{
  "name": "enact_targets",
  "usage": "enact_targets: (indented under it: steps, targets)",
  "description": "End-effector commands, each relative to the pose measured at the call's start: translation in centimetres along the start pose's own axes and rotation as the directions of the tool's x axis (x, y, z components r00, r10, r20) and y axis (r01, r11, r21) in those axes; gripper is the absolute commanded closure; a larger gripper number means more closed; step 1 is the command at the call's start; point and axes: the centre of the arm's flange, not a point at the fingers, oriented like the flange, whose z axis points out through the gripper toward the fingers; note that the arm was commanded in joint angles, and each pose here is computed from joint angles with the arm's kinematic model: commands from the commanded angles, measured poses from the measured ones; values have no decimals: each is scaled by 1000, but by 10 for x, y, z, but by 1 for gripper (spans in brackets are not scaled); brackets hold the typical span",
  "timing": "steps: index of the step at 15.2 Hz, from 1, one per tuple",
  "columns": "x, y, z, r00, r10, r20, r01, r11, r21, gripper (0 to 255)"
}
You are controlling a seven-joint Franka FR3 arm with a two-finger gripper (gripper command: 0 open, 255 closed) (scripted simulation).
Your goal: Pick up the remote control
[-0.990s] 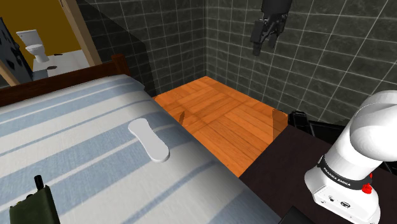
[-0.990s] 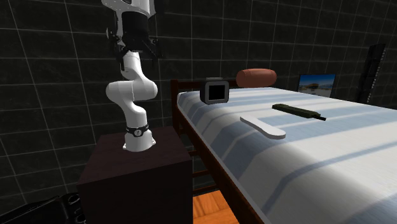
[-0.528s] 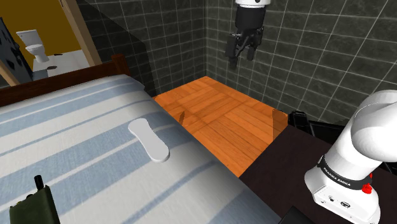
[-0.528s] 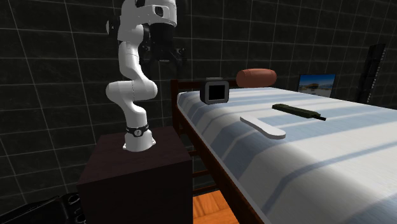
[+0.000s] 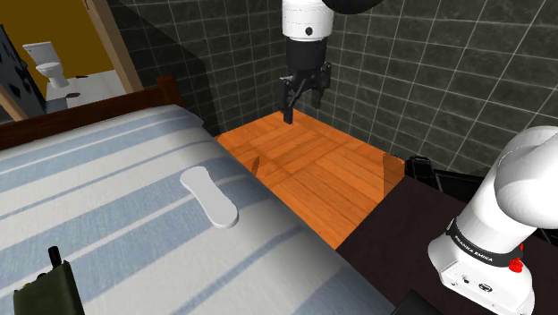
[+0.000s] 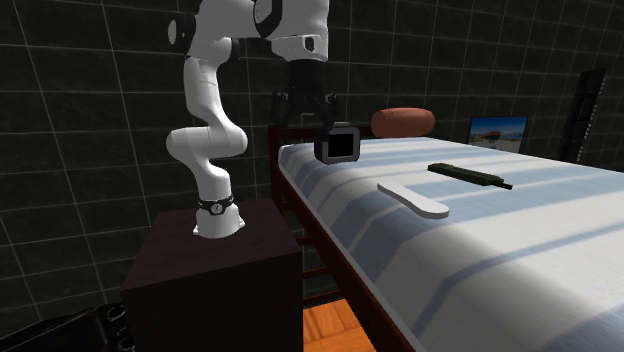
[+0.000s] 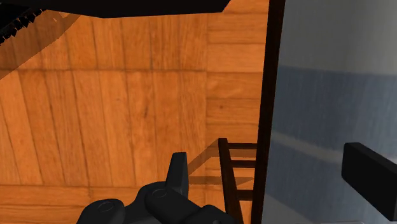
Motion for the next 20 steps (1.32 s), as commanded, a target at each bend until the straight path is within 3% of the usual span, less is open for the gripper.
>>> enact_targets:
  steps: [1, 20]
  targets:
    - [8, -25, 10, 1000, -1, 5, 1, 1000, 3, 0]
    - [72, -240, 91, 999, -17, 45, 16, 1000, 15, 0]
